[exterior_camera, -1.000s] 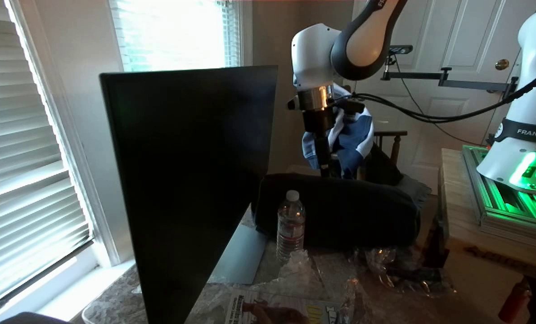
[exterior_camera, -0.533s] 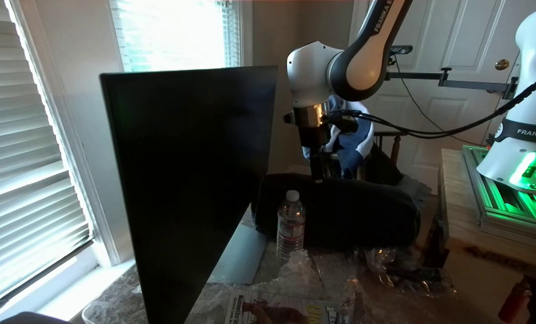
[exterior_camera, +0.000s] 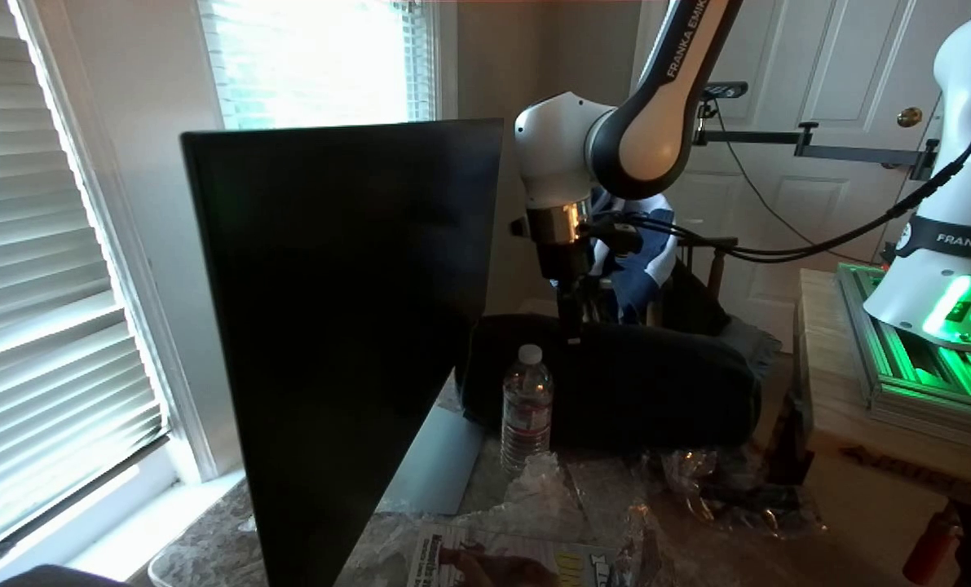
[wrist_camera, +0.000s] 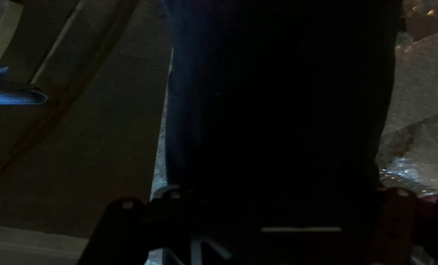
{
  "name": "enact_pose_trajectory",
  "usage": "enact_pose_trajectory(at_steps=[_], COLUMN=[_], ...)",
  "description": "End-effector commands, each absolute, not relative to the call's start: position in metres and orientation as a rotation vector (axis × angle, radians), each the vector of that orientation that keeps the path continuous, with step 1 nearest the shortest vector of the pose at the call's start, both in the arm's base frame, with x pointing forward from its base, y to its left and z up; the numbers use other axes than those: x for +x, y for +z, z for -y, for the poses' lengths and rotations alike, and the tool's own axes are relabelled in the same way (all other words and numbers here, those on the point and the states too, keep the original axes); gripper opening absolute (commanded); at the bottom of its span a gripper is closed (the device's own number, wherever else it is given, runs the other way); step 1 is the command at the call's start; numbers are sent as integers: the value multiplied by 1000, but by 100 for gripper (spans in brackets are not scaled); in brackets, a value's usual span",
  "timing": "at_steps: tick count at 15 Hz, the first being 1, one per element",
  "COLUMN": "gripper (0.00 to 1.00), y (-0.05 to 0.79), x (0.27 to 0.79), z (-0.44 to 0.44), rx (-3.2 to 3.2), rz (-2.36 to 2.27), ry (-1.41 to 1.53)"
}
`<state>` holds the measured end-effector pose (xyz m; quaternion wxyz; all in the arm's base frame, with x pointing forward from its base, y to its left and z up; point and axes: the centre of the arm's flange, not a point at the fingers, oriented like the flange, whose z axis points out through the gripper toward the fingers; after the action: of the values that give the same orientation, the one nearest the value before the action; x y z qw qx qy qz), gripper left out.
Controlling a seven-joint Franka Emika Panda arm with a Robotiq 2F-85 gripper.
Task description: Move the sausage pillow to the right
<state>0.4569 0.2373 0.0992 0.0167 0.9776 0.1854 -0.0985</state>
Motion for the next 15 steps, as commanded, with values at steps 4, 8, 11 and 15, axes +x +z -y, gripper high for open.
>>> enact_pose_trajectory(at_steps=[4,8,11,15], gripper=[49,23,2,3], y=[92,99,105,114], x=[459,455,449,436], z=[-246,-248,-251,-245], rx=[3027,3032,3028,3039], rz=[-653,-701,-760,-757], ry=[-301,-308,-349,-451])
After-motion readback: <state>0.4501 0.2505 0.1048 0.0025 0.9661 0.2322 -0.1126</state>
